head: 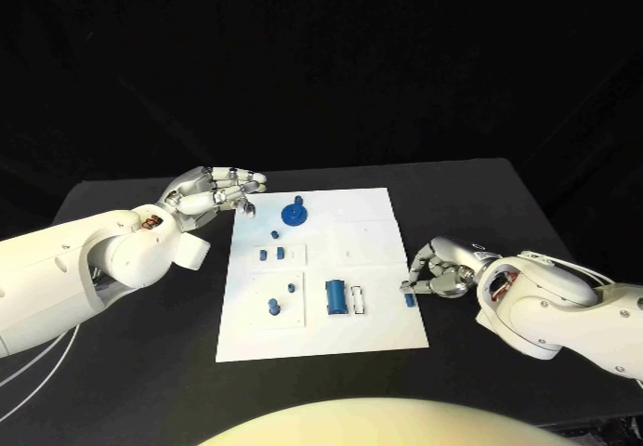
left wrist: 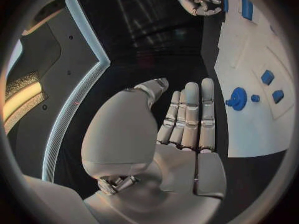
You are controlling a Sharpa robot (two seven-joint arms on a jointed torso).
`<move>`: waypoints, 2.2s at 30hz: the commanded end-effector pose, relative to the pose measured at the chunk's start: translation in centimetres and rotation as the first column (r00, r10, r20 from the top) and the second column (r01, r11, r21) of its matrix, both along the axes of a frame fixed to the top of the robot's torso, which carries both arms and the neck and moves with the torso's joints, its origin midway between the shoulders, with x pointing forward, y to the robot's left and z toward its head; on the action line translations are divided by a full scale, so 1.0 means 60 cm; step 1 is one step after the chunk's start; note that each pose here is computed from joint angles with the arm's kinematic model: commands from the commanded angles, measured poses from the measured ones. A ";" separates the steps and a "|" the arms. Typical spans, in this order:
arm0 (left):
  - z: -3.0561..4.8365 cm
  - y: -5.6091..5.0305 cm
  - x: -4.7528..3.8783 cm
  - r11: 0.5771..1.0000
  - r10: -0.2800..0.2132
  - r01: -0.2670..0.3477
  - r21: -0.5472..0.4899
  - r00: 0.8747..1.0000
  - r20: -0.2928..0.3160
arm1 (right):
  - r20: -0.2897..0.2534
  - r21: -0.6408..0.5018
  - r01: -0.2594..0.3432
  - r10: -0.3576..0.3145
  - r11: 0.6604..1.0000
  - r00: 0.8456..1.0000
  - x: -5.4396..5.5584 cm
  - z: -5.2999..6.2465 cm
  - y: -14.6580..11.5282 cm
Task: Assemble the parts on the task board
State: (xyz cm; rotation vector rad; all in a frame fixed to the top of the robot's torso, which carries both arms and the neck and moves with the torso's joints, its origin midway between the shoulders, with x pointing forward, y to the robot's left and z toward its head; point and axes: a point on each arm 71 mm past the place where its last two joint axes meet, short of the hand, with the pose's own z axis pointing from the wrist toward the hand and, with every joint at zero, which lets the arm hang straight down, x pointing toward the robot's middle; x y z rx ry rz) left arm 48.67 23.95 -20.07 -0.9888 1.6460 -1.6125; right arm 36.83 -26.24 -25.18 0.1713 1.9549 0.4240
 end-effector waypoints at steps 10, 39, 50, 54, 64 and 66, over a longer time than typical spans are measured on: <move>0.001 -0.002 -0.002 1.000 -0.014 0.014 -0.016 1.000 0.002 | -0.028 -0.094 -0.008 0.005 0.996 1.000 -0.003 -0.019 0.003; 0.001 0.000 -0.003 1.000 -0.015 0.015 -0.014 1.000 -0.002 | -0.070 -0.192 -0.067 0.054 0.979 0.996 -0.011 -0.043 0.031; 0.000 0.001 -0.003 0.999 -0.006 0.004 -0.042 0.999 -0.032 | -0.045 -0.107 -0.033 0.029 0.994 0.999 -0.015 -0.027 0.049; -0.001 0.002 -0.003 0.999 -0.004 0.003 -0.043 0.999 -0.037 | -0.032 -0.054 -0.015 0.014 0.998 0.999 -0.015 -0.014 0.057; -0.001 -0.001 -0.003 0.999 -0.006 0.005 -0.043 0.999 -0.039 | -0.174 0.103 0.099 -0.080 0.990 0.982 -0.016 -0.017 0.086; -0.001 -0.001 -0.003 0.999 -0.006 0.005 -0.043 0.999 -0.039 | -0.195 0.121 0.107 -0.082 0.987 0.977 -0.016 -0.019 0.094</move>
